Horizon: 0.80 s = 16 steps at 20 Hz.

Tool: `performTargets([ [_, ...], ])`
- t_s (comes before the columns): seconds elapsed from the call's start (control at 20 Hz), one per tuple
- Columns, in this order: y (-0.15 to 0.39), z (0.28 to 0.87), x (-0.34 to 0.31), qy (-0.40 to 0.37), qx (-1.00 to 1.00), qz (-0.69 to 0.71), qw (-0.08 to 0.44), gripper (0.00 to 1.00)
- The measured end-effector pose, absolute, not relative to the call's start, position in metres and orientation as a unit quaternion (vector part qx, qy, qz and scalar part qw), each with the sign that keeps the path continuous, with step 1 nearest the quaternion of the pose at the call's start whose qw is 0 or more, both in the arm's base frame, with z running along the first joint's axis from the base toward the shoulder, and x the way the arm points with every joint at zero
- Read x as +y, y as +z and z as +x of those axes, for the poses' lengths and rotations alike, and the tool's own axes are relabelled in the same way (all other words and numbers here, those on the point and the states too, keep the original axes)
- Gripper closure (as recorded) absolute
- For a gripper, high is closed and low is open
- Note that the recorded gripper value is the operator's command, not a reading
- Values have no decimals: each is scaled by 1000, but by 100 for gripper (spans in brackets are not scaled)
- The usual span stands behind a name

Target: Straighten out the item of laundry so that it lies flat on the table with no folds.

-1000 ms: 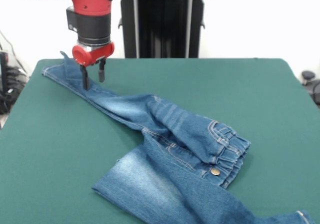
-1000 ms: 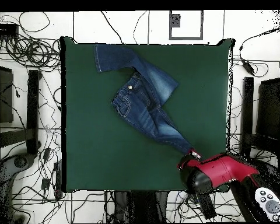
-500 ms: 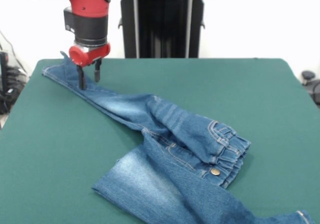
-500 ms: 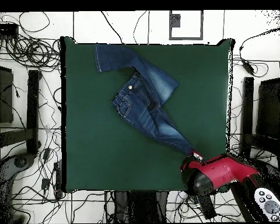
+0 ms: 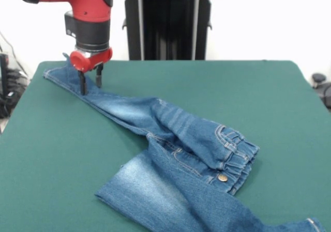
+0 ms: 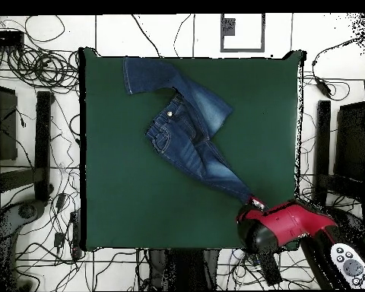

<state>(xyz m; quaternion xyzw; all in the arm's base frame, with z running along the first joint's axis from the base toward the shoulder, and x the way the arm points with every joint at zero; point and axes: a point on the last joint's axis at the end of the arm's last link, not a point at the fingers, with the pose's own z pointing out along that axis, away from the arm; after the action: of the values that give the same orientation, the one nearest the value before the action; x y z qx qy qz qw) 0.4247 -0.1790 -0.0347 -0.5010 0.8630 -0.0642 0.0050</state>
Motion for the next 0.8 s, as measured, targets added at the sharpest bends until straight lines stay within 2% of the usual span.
performTargets([
  [0.05,-35,424,-179,-64,863,-501,4,100],
  [0.8,-33,428,-182,-69,863,-500,6,100],
])
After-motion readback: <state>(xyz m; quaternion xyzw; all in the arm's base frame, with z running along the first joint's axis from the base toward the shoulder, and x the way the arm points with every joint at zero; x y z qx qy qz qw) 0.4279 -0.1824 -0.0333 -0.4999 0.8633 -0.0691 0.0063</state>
